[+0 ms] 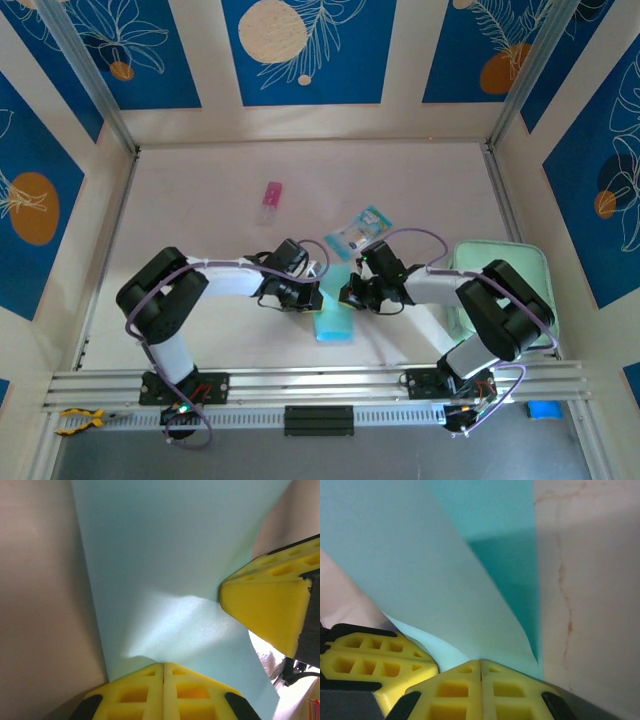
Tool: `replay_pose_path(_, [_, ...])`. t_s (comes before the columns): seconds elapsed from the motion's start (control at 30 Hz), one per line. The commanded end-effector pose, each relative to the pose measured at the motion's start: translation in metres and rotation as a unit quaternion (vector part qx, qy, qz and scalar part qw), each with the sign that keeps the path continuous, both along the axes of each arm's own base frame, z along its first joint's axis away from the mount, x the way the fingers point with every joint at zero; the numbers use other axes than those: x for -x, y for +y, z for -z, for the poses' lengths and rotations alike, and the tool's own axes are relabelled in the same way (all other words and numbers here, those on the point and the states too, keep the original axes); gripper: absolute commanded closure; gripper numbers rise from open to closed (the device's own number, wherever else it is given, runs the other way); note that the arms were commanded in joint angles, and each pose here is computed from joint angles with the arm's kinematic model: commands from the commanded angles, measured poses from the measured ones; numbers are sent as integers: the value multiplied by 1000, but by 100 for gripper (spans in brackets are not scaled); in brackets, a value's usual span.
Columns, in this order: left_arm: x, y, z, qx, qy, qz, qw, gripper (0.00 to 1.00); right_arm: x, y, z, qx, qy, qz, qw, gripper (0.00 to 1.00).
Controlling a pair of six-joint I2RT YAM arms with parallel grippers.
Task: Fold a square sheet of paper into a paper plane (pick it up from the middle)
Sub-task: First fold a square sheet of paper at the bottom-center of the table.
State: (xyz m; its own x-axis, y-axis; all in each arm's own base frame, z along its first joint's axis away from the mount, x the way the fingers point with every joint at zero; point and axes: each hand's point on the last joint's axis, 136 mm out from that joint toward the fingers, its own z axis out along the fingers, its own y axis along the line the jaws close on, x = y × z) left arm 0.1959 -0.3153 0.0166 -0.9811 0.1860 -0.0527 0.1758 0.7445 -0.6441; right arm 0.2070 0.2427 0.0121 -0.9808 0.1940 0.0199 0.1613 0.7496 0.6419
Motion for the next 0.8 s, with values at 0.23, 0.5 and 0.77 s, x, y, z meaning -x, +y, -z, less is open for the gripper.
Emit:
replay_pose_path(0.23, [1, 3, -31, 36, -12, -27, 999, 100, 38, -39, 29, 85, 57, 19, 995, 100])
replay_pose_path(0.5, [15, -20, -51, 112, 10, -5, 994, 97, 34, -38, 26, 75, 46, 11, 996, 100])
replay_pose_path(0.77, [19, -23, -32, 104, 24, -10, 994, 96, 22, -35, 24, 50, 34, -8, 998, 100])
